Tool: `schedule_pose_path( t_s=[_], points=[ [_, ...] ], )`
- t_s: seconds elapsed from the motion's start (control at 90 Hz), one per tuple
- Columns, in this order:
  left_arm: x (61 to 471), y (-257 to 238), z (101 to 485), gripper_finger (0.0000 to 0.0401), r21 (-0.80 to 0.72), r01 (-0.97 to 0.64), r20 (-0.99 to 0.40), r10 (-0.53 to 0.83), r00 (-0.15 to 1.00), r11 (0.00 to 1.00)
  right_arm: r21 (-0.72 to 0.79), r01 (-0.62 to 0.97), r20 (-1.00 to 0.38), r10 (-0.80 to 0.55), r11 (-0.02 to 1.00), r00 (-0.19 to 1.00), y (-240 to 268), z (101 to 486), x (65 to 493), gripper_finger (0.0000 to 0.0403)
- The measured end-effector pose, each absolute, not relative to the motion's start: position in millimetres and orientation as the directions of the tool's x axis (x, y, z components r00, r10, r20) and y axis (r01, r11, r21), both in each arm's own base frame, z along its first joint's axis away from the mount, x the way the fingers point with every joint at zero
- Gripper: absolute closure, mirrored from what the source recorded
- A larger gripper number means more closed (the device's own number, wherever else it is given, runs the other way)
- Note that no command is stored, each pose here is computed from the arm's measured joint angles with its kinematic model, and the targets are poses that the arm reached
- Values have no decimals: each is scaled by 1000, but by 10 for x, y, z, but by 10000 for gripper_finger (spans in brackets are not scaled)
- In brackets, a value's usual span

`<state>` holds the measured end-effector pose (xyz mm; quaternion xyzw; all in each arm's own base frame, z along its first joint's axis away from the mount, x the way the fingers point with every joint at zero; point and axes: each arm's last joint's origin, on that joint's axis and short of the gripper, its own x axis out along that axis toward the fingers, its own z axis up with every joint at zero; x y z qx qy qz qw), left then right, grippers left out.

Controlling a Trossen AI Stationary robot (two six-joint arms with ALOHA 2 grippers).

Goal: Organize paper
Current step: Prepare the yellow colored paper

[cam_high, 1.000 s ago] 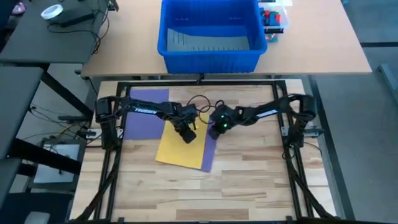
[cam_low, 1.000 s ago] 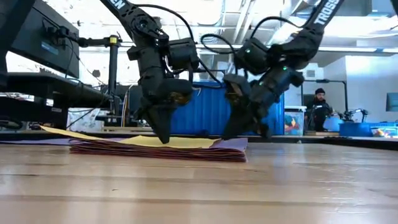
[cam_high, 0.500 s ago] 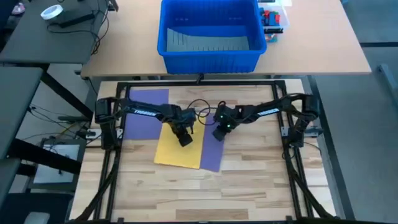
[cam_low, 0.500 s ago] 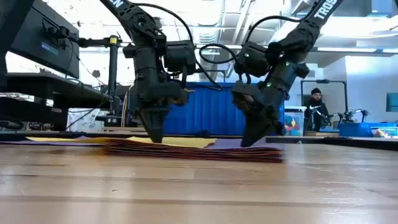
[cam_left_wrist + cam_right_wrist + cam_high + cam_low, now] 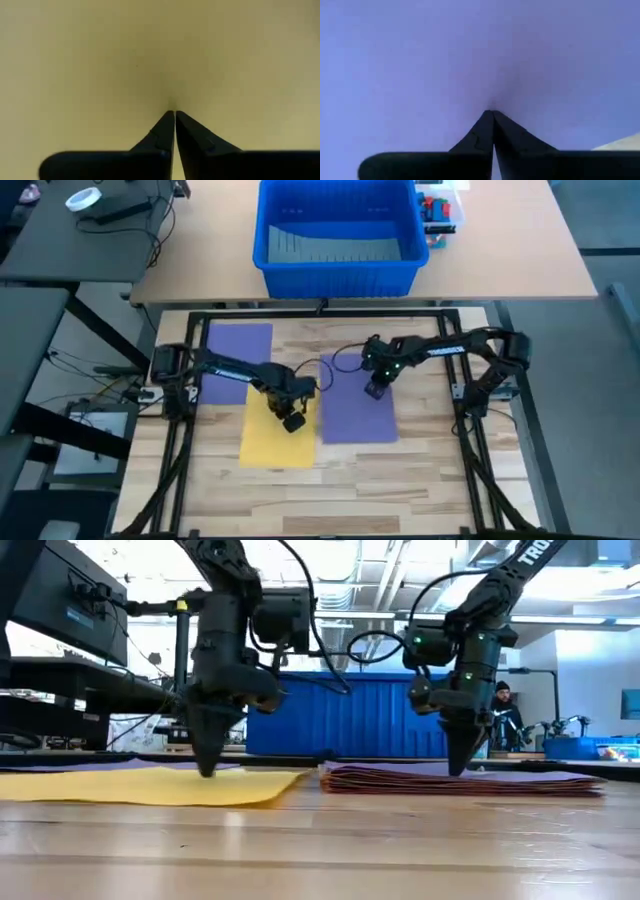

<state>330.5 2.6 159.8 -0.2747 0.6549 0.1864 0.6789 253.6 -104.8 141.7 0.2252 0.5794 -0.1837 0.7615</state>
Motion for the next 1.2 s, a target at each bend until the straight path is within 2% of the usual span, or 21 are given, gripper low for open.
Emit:
schedule_pose_path(
  t_s=[0.144,0.244,0.422,0.522,0.622,0.856,1.2],
  points=[
    [3421,-291,1840,401,-174,-645,-984,-116,132,744,124,520,-960,-31,845,279,-1106,1443,2519,403],
    [3481,-581,1970,401,-202,-701,-977,-93,191,684,128,511,-959,-25,850,281,-1102,1443,2520,403],
    [3370,-965,1840,401,-197,-892,-957,116,264,407,135,493,-951,-27,860,308,-1072,1456,2563,403],
    [3291,-1033,1673,401,-238,-928,-945,153,289,286,139,478,-944,-30,867,329,-1053,1464,2593,403],
    [3236,-1146,1562,401,-283,-924,-937,131,324,258,131,437,-940,-29,890,341,-1047,1471,2608,403],
    [2981,-1567,1515,401,-216,-933,-975,-6,223,289,119,423,-945,-28,898,326,-1083,1469,2575,403],
    [2504,-2285,1502,401,-191,-976,-976,-126,178,100,111,431,-944,-40,895,326,-1169,1475,2539,403]
  ],
)
